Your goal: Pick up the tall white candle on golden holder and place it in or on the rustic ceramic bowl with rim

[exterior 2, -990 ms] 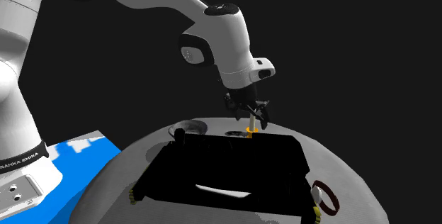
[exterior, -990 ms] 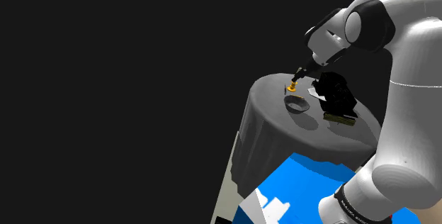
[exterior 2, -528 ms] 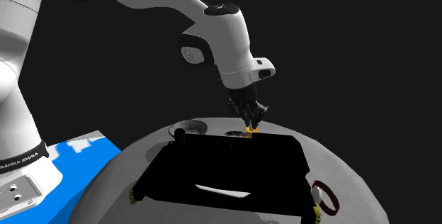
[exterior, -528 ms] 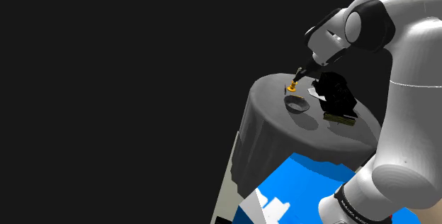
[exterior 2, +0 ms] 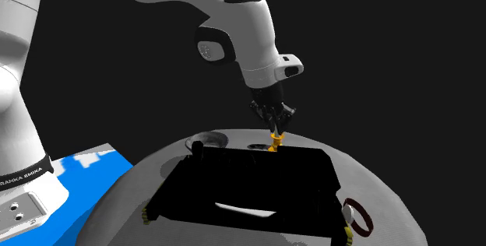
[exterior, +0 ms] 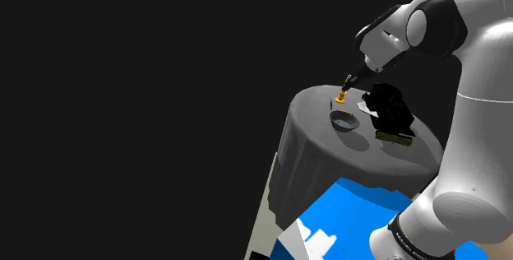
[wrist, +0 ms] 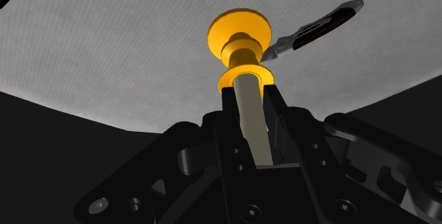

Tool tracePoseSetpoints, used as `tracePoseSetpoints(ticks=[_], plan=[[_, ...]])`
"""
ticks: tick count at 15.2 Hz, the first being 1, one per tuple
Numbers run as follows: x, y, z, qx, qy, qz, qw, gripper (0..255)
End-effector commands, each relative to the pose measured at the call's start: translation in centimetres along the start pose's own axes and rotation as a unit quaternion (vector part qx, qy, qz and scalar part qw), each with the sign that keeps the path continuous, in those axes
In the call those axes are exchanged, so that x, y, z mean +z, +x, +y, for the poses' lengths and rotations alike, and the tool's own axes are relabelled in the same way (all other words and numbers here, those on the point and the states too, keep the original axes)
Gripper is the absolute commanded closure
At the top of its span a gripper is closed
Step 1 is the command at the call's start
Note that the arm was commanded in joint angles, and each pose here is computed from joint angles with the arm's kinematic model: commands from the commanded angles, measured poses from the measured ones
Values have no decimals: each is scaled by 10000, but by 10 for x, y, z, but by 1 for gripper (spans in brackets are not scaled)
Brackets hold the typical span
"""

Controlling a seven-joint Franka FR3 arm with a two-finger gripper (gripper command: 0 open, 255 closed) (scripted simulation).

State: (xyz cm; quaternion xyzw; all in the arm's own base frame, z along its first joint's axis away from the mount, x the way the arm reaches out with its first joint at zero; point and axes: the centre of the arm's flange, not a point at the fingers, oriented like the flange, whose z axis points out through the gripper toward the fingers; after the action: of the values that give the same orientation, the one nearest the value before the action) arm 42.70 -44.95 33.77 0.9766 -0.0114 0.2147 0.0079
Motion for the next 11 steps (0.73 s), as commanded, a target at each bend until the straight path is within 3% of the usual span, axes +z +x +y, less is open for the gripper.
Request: tracePoseSetpoints(ticks=[1, 11], plan=[[-9, 4, 0, 0, 0, -2, 10000, 255], [-57, 26, 1, 0, 0, -2, 10000, 255]])
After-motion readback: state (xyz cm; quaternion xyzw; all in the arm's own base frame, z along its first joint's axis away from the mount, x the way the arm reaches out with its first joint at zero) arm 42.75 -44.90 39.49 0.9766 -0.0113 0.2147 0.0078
